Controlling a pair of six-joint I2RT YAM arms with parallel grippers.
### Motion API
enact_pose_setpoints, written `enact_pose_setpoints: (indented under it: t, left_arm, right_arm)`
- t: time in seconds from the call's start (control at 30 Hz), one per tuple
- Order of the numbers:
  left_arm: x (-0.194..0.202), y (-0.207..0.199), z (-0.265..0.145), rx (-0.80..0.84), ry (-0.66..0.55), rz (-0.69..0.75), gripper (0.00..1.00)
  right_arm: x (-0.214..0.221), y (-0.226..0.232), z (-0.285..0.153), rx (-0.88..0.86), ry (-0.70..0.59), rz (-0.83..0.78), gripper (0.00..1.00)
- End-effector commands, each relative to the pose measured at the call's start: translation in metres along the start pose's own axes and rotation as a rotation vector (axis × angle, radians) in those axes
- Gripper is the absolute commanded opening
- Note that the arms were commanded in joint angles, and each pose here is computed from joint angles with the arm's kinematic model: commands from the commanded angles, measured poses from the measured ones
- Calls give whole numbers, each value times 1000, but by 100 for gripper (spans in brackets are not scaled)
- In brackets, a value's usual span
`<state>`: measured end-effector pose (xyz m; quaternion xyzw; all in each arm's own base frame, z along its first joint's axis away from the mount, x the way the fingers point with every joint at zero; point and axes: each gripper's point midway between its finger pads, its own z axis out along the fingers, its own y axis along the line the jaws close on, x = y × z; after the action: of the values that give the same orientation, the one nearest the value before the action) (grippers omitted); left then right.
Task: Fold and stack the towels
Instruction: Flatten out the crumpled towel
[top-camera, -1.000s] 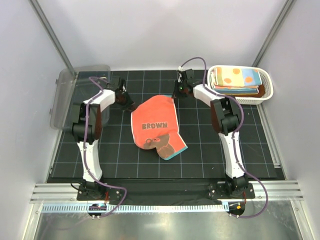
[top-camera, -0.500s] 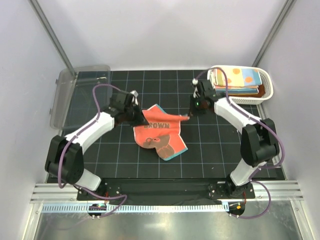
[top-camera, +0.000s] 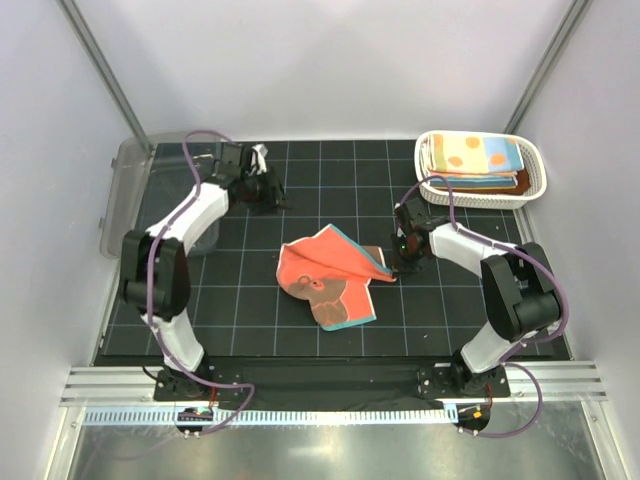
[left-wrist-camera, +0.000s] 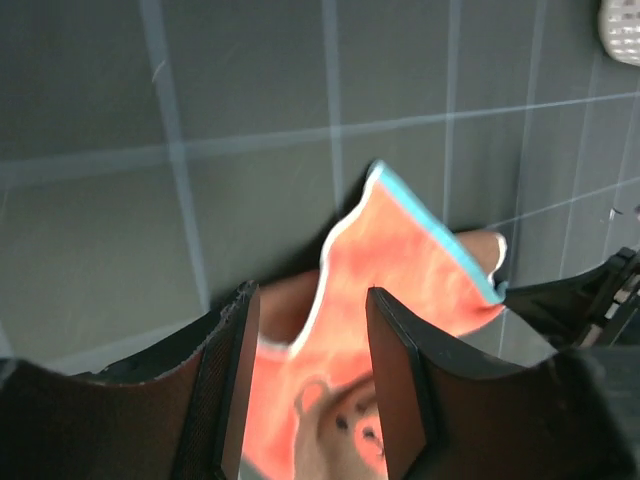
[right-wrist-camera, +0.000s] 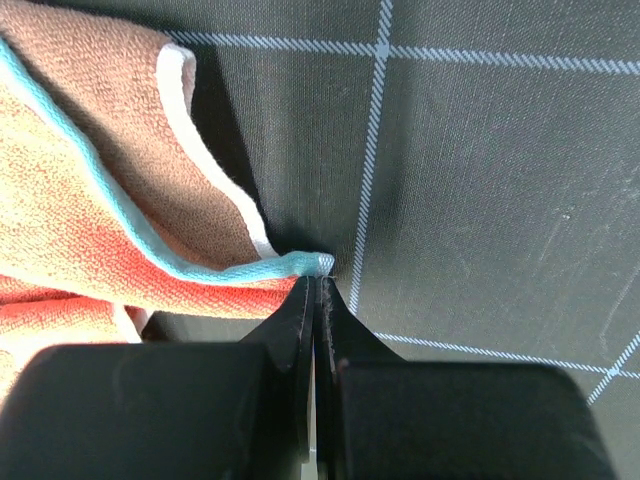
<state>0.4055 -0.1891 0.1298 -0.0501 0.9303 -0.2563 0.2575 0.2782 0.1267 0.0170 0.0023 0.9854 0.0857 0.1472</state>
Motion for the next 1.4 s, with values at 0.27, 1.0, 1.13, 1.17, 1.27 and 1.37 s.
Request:
enact_pose_setpoints:
  t: [0.27,1.0,1.13,1.17,1.27,1.37]
  left_arm:
    - [21,-40,96,203,243,419,47]
    - [65,-39,132,225,353,495,41]
    - [72,-34,135,218,373,484,39]
    - [72,-34,135,220,374,480,39]
    - [73,-38,140,230,375,466,35]
    - [71,-44,142,250,370,452,29]
  right_arm:
    - [-16,8,0,-34,-74,-5,1]
    - [-20,7,-4,-24,-87,-15,1]
    - [-21,6,-5,-21,-94,-13,1]
    - [-20,6,-5,-19,-91,-14,1]
    - [-20,6,-5,-19,-93,-14,1]
    - [-20,4,-4,-11,-94,-15,1]
